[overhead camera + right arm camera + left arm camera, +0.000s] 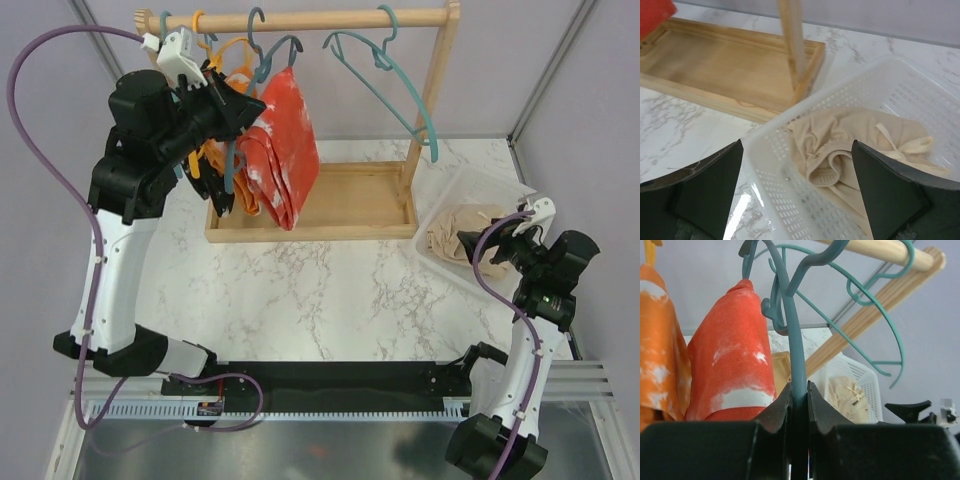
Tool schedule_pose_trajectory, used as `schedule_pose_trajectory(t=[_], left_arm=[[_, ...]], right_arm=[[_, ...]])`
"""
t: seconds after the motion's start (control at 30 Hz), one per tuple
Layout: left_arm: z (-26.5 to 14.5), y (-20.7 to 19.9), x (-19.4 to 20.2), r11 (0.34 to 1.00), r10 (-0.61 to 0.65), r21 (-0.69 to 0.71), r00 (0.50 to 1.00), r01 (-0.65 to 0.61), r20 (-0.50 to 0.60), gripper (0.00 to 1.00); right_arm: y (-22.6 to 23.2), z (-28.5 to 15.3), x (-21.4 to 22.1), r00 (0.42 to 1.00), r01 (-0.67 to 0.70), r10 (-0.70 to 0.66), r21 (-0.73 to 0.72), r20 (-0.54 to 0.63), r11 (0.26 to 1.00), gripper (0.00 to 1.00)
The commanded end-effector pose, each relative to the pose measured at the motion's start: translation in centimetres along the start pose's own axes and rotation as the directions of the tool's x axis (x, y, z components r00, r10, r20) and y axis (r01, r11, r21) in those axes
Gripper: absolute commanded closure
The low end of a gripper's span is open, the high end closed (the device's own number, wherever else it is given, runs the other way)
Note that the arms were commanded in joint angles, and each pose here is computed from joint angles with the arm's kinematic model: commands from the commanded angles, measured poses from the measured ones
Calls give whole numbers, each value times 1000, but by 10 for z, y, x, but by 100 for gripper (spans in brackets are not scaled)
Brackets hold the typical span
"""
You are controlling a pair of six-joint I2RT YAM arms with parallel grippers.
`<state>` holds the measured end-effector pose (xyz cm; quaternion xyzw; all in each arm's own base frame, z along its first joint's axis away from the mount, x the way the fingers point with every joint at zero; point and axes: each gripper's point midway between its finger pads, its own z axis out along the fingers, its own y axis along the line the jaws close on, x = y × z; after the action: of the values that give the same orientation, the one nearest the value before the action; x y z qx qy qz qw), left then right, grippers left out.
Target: Remove the trousers from the hanger
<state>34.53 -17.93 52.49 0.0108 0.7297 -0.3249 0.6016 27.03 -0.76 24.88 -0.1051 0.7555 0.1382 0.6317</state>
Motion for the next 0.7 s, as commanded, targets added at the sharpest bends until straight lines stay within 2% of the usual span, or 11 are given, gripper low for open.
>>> schedule_pose_trajectory(t=[0.0, 0.13, 0.2, 0.23, 0.37, 0.43, 0.47, 0.5, 0.57, 0.6, 0.67], left_arm=[[-51, -53, -57, 978, -41, 207, 975, -6, 219, 98], [-60, -54, -34, 970, -87, 238, 983, 46, 163, 98], [-71, -56, -34, 966, -99, 252, 980, 53, 175, 98], [-68, -54, -29, 966, -107, 250, 979, 62, 171, 98], [-75, -56, -22, 960, -145, 263, 973, 95, 180, 98], [-73, -54, -16, 960, -162, 257, 972, 116, 167, 98], [-72, -56, -14, 959, -167, 255, 971, 121, 171, 98], [-75, -57, -14, 959, -174, 254, 968, 126, 179, 98], [-71, -58, -7, 961, -180, 243, 966, 132, 185, 98], [-69, -57, -3, 964, -179, 228, 966, 135, 186, 98], [-68, -64, 1, 966, -175, 223, 965, 130, 195, 98]], right_arm=[[48, -4, -4, 997, 70, -55, -285, 60, 956, 2], [84, -20, 1, 993, 115, -99, -456, 59, 883, 2], [100, -27, -6, 953, 302, -265, -510, 147, 806, 2], [116, -37, 5, 970, 238, -226, -563, 92, 791, 2], [156, -40, 2, 935, 312, -337, -700, 107, 642, 2], [165, -33, 1, 929, 308, -359, -719, 86, 623, 2], [159, -24, 9, 912, 319, -409, -695, 40, 644, 2], [177, -26, 12, 893, 338, -445, -742, 60, 579, 2], [177, -16, 26, 831, 384, -555, -753, 30, 535, 2], [194, -18, 23, 795, 424, -602, -780, 77, 461, 2], [206, -7, 10, 756, 472, -645, -776, 112, 418, 2]])
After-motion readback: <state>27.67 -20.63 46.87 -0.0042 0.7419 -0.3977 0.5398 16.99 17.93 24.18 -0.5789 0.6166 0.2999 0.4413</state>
